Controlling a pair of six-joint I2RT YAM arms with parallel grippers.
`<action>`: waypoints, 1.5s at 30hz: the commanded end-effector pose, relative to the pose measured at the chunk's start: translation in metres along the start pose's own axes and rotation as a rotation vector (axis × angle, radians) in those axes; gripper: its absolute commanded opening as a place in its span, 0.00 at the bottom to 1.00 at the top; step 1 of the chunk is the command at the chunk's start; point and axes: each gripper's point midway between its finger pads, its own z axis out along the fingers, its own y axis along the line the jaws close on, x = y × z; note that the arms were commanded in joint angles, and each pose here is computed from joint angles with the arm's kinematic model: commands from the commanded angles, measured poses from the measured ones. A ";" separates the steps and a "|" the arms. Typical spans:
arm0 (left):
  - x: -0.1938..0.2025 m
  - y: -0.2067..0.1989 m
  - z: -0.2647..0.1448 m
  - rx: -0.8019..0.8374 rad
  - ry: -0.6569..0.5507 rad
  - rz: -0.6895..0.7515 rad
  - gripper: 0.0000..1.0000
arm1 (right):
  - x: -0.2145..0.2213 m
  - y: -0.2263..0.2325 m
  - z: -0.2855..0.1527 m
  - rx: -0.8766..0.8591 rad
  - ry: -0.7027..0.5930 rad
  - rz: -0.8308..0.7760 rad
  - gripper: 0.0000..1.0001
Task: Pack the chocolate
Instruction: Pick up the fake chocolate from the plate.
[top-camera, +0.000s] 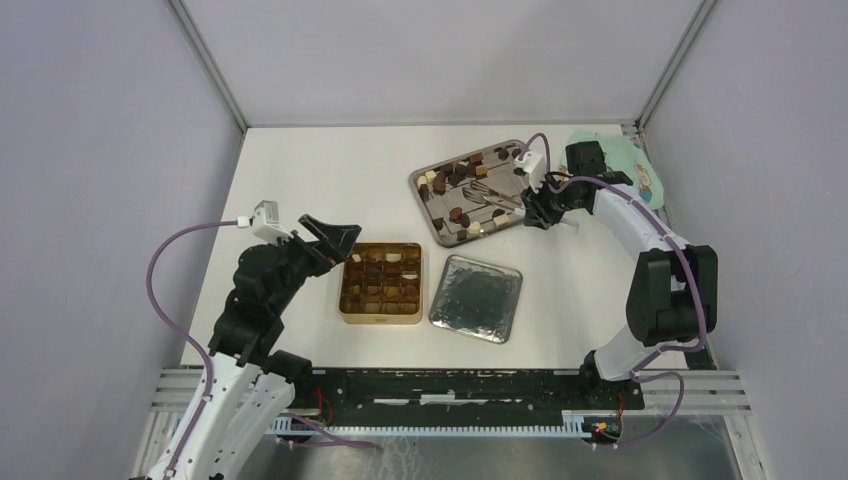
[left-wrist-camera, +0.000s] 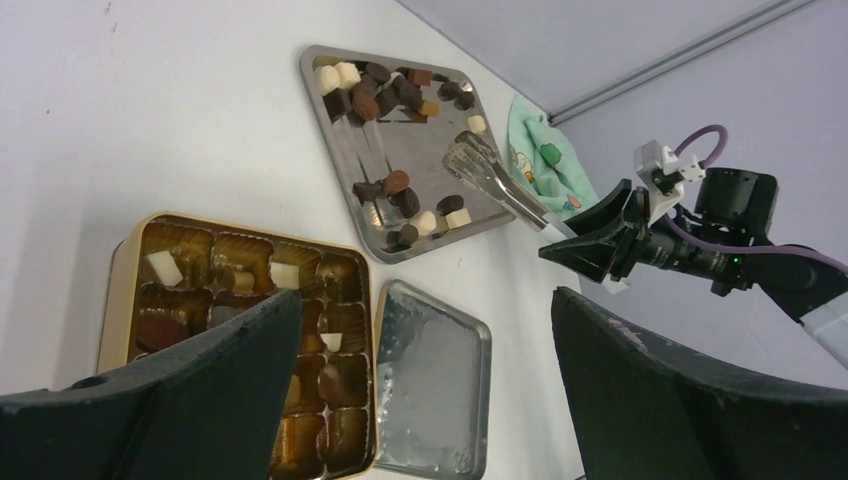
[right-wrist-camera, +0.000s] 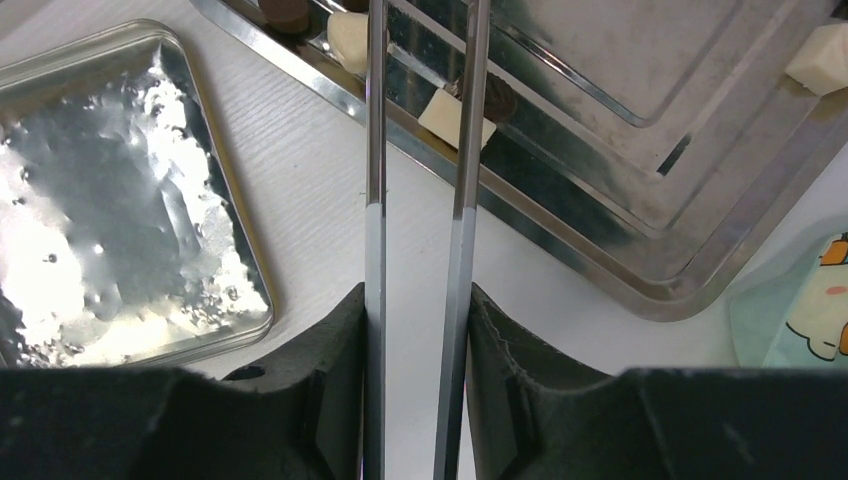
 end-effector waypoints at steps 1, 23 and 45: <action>0.009 0.010 0.004 -0.033 0.021 -0.040 0.98 | -0.006 -0.012 -0.005 0.038 0.020 -0.069 0.40; 0.021 0.025 0.005 -0.079 0.044 -0.042 0.98 | -0.047 -0.030 0.057 0.034 0.054 -0.115 0.41; 0.023 0.027 0.008 -0.086 0.050 -0.051 0.98 | -0.061 -0.030 0.084 0.033 0.076 -0.155 0.39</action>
